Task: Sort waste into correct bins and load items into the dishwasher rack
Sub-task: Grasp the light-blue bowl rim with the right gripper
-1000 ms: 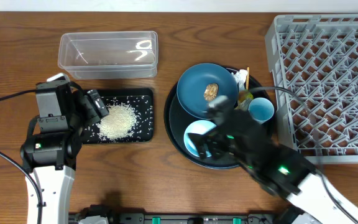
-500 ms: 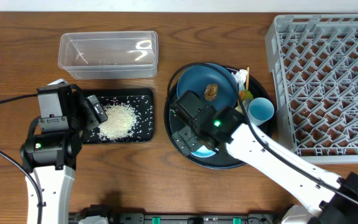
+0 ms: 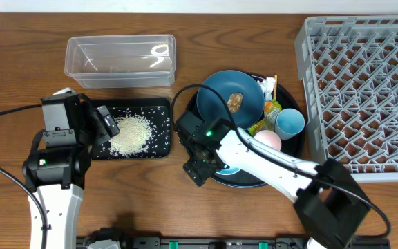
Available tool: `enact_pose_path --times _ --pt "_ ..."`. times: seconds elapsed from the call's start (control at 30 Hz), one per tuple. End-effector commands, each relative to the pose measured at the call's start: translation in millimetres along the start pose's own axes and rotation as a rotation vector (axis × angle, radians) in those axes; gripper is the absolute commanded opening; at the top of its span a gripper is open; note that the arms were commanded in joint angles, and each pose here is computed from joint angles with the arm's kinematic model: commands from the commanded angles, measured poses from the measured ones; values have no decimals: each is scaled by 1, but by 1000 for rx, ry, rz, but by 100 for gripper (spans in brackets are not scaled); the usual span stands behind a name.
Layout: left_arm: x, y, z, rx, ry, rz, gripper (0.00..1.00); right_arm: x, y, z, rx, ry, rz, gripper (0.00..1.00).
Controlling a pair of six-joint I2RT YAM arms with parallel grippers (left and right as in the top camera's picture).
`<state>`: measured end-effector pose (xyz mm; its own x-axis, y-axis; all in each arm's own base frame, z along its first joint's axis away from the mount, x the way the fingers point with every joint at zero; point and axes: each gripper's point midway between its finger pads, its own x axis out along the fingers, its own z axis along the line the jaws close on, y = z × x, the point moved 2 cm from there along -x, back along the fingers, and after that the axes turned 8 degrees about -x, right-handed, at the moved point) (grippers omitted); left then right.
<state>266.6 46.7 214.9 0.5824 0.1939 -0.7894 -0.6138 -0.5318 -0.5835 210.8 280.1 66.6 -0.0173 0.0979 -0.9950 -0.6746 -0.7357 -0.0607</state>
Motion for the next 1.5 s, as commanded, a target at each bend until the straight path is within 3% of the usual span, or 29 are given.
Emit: enact_pose_path --times 0.0,0.13,0.3,0.5,1.27,1.47 --pt "-3 -5 1 -1 -8 -18 98 4 -4 3 2 -1 7 80" --pt "-3 -5 1 -1 -8 -18 98 4 -5 -4 5 34 2 71" --pt "-3 -5 1 -1 -8 -18 98 4 -5 -6 9 42 2 50" --pt "-3 -5 1 0 -8 -18 98 6 -4 -5 21 41 3 41" --pt "-3 -5 1 -1 -8 -18 98 17 -2 0 7 42 28 35" --pt "-3 -5 1 -1 -8 -18 98 17 -2 0 6 44 30 24"
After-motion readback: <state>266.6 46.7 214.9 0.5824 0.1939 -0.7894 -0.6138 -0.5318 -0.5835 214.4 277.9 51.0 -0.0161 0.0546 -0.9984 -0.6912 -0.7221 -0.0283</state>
